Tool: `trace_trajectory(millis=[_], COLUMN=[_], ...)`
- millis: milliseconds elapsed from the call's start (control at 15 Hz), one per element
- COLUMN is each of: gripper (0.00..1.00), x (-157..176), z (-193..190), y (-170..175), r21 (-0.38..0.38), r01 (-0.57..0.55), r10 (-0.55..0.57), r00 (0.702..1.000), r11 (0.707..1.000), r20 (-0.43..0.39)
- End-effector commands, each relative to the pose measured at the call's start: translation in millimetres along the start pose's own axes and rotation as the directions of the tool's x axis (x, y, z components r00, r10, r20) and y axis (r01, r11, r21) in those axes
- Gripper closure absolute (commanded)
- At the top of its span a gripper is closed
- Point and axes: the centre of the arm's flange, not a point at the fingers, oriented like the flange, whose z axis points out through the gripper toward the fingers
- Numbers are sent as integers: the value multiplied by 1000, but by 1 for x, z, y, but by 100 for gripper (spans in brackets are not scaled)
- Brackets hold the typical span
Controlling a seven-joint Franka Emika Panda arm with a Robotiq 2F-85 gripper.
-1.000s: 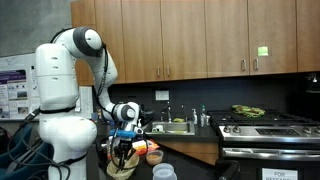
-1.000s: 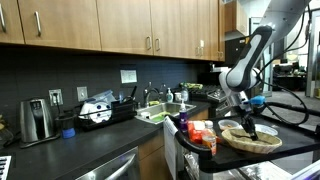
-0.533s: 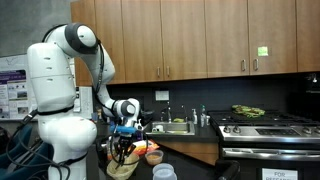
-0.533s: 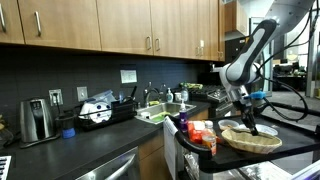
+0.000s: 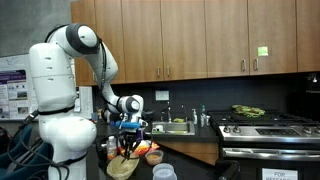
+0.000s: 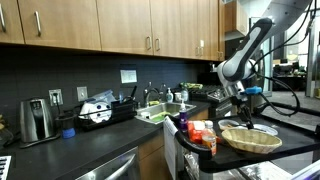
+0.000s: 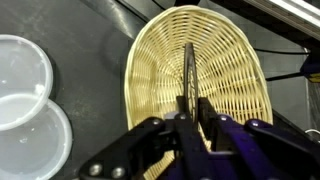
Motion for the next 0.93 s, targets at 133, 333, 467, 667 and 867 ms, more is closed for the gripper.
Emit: trace_trajectory(millis=[133,333,467,667,867], gripper=[96,96,96,96,96], x=[19,29,36,42,42], z=[-10,-14,-19,-27,-31], y=[24,35,41,50,57], r21=[9,4,-4,-21,-20], r01=[-97,-140,-170,-201,-220], r10=[96,138,169,201,220], r00=[993,985,978,968,959], r11=[995,990,985,979,975], r20=[61,103,125,152,178])
